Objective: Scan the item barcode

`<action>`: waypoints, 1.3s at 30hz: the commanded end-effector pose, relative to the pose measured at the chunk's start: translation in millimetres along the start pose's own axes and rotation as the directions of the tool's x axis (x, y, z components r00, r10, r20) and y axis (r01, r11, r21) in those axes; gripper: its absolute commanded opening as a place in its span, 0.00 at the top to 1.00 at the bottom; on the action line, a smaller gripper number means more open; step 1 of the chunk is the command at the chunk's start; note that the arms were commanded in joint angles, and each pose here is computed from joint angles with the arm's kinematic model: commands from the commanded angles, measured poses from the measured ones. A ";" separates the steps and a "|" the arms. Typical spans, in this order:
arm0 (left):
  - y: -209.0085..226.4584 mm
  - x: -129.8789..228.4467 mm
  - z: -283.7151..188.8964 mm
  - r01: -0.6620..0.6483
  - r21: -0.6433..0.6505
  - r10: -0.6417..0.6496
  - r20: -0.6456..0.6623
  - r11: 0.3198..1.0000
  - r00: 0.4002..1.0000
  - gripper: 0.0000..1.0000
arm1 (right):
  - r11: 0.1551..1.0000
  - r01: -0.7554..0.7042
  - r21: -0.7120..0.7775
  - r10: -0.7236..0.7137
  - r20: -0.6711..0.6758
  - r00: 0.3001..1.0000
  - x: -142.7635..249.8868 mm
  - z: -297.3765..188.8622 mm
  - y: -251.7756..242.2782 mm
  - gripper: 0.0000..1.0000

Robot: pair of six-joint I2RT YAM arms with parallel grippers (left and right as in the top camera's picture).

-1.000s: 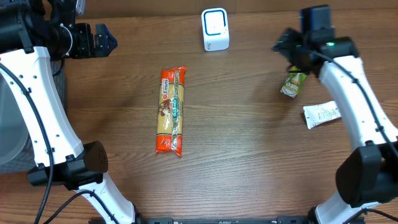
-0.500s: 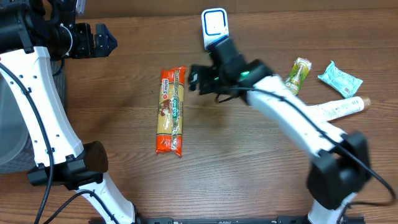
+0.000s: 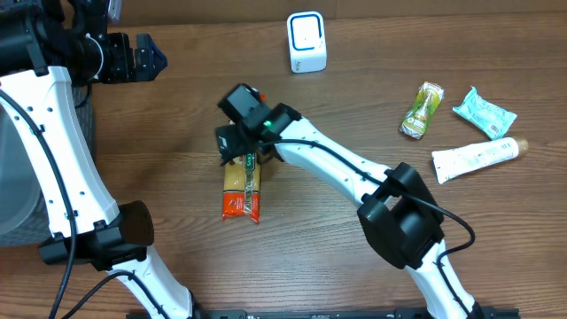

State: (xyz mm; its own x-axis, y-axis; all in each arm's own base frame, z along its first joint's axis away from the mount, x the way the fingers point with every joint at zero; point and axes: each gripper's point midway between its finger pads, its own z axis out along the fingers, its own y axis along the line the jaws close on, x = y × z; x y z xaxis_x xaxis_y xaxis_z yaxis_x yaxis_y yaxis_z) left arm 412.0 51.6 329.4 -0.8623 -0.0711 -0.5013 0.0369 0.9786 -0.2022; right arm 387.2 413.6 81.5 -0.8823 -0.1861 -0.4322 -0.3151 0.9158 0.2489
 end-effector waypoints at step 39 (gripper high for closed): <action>-3.8 -0.6 4.8 -0.006 0.018 0.006 -0.008 1.000 1.000 0.00 | 0.872 0.271 0.407 -0.274 -0.053 0.960 53.1 49.7 -19.9 0.17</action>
State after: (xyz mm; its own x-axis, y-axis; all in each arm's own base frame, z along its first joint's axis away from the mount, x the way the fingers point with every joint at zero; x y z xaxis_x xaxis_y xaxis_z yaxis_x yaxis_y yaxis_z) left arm 412.0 51.6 329.4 -0.8623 -0.0711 -0.5013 0.0369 0.9786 -0.2022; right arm 358.8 409.0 15.3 -0.7781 -0.4442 -0.4441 -0.3823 0.8959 -0.2262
